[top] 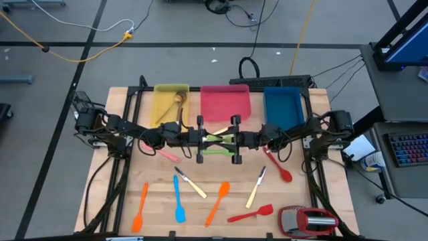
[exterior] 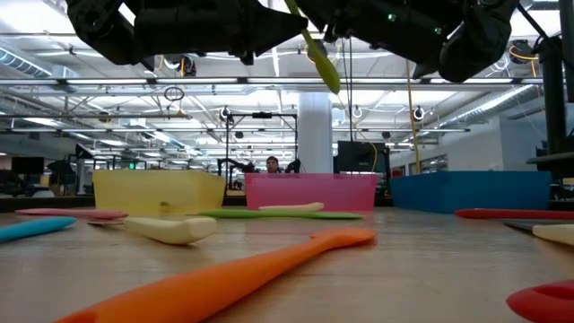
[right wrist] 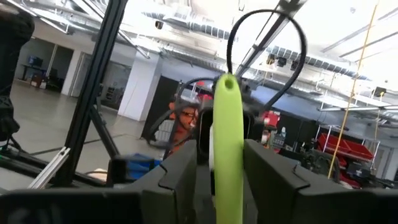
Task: Pick & Place Kitchen Items
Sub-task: Put the green serving spoon into the yellow bin, then put the red serving spoon into the yellow bin
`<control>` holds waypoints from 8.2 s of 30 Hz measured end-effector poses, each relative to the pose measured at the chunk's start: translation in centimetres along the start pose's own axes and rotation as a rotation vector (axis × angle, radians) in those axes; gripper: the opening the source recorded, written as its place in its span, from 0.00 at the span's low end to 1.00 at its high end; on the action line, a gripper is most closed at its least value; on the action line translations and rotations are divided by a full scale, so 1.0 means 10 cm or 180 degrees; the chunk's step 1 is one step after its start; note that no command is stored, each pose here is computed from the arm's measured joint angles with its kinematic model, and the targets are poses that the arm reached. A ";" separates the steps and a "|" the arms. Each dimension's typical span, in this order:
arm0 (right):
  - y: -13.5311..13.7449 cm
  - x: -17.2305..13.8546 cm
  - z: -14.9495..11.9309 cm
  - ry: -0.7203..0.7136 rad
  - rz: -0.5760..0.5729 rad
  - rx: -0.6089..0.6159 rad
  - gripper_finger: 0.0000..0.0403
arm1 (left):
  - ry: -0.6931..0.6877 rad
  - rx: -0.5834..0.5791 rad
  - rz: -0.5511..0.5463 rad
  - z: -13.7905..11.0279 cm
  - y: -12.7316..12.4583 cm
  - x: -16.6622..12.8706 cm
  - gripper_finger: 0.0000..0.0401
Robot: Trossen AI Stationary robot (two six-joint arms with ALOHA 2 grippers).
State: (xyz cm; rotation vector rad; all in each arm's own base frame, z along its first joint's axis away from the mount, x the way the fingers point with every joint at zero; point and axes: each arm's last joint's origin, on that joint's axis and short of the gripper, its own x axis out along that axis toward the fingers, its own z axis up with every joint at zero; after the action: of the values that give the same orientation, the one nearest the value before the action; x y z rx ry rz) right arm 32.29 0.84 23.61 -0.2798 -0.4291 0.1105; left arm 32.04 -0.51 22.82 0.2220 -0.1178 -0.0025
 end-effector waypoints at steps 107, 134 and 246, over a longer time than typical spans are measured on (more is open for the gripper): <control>0.31 -1.30 0.20 0.5344 -0.1375 0.2251 0.33 | 0.1860 -0.1466 0.1588 0.08 1.33 -1.13 0.28; 0.60 -1.85 -0.18 0.5682 -0.1520 0.2540 0.31 | 0.1602 -0.1118 0.1115 0.18 1.14 -0.96 0.28; 0.11 -0.49 -0.24 0.1370 -0.0543 0.0627 0.10 | 0.0243 -0.0542 -0.0149 0.02 0.13 0.13 0.28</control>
State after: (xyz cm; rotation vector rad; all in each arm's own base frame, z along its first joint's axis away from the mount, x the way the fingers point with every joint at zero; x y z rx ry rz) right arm 28.82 0.45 19.22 -0.0671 -0.0122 -0.0748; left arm 33.26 0.66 23.49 0.0546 -0.0360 -0.0503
